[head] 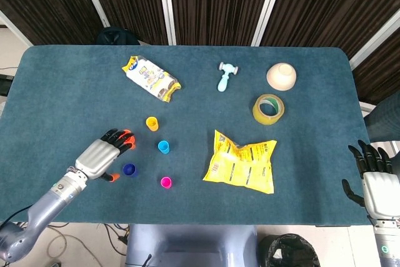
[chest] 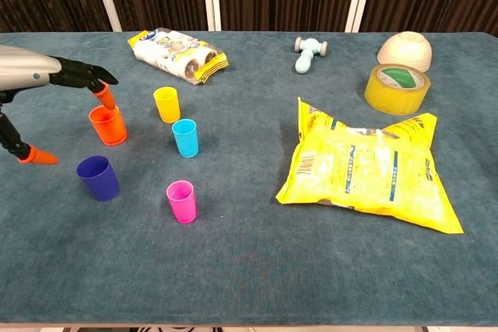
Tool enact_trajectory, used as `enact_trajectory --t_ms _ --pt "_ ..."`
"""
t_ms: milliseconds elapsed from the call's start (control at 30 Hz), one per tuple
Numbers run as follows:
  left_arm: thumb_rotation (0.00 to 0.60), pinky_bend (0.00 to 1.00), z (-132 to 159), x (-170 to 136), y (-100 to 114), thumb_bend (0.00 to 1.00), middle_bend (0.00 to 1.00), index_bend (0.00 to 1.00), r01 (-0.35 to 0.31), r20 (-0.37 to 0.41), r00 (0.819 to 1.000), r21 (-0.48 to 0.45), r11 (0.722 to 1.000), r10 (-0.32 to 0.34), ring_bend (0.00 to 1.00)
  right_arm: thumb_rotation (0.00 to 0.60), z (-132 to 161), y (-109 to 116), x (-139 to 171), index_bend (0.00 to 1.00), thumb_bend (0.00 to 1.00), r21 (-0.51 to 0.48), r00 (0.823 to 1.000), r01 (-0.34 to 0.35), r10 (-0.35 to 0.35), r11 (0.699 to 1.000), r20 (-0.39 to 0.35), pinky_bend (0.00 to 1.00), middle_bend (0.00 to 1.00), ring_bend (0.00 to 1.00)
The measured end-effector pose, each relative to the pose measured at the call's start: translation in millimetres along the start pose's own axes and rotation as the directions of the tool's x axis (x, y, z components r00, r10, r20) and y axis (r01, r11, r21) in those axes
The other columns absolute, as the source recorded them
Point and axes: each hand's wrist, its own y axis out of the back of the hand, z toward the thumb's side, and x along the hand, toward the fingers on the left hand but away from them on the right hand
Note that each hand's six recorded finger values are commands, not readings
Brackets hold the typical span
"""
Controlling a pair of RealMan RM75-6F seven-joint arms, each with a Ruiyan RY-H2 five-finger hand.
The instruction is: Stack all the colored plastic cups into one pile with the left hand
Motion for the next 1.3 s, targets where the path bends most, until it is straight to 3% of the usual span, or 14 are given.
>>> enact_trajectory --t_ms 567,900,1300 --pt "0.6 0.05 7 8 -24 0.18 0.04 0.31 0.065 -0.017 0.998 0.015 0.998 -0.065 0.0 0.6 -2 -2 -2 0.12 0.42 -0.012 1.0 0.004 -0.004 1.0 0.019 0.04 0.05 0.09" --pt "0.6 0.05 7 16 -29 0.24 0.05 0.36 0.063 -0.022 0.998 0.031 0.998 -0.062 0.0 0.6 -3 -4 -3 0.12 0.42 -0.021 1.0 0.002 -0.001 1.0 0.027 0.04 0.05 0.09" --pt "0.6 0.05 13 21 -34 0.25 0.06 0.37 0.075 -0.007 0.997 0.044 0.996 -0.075 0.0 0.6 -5 -2 -3 0.12 0.42 -0.027 0.999 0.013 -0.012 1.0 0.038 0.04 0.05 0.09"
